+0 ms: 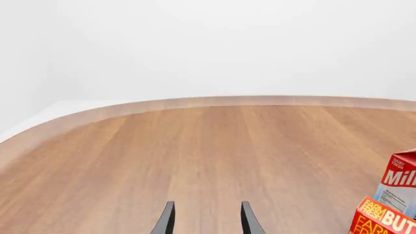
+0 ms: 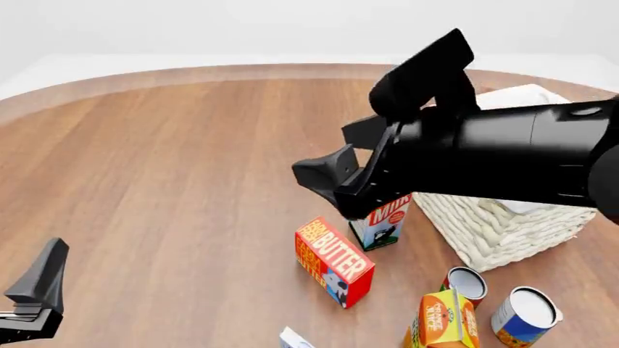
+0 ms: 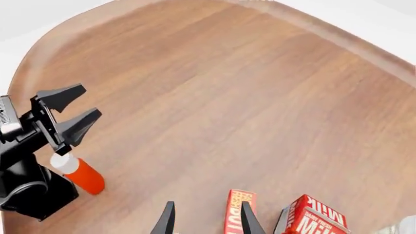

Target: Pick up the cream cheese box and the butter, and put them in the basket.

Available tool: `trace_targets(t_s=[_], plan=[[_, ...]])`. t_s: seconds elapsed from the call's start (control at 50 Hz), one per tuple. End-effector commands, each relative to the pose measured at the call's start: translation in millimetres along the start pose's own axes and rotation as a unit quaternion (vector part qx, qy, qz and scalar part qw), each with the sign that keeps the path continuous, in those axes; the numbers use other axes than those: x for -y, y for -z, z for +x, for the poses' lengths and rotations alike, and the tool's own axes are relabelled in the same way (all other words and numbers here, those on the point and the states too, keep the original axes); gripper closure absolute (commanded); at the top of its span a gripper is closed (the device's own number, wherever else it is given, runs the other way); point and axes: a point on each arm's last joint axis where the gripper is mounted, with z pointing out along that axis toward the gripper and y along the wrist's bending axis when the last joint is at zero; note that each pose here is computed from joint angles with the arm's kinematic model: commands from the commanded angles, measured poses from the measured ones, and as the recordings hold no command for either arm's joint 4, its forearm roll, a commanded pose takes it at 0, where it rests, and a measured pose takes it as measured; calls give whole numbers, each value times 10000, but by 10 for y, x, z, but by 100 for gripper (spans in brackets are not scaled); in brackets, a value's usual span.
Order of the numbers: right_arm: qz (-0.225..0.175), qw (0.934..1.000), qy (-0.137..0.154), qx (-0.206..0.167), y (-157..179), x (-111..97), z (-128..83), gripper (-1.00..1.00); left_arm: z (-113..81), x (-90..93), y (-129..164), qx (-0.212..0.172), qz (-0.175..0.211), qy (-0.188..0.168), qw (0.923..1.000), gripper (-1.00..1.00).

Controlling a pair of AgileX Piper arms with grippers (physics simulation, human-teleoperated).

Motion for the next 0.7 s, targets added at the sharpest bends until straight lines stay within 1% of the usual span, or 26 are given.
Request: trace_targets(t_s=[0.02, 0.12, 0.18, 0.24, 0.4, 0.7], plan=[[-33, 9996, -50, -282, -170, -20, 185, -100, 0, 0, 0, 0, 0, 0, 10000, -100], [8, 9994, -61, -346, -213, 4, 263, -100, 0, 0, 0, 0, 0, 0, 10000, -100], [22, 9991, -142, -410, -243, 10, 315, -100, 0, 0, 0, 0, 0, 0, 10000, -100], [54, 9989, -143, -451, -258, 29, 371, -100, 0, 0, 0, 0, 0, 0, 10000, -100], [113, 9986, -171, -480, -223, 62, 384, -100, 0, 0, 0, 0, 0, 0, 10000, -100], [267, 9973, -352, -593, -245, 145, 581, -100, 0, 0, 0, 0, 0, 0, 10000, -100]])
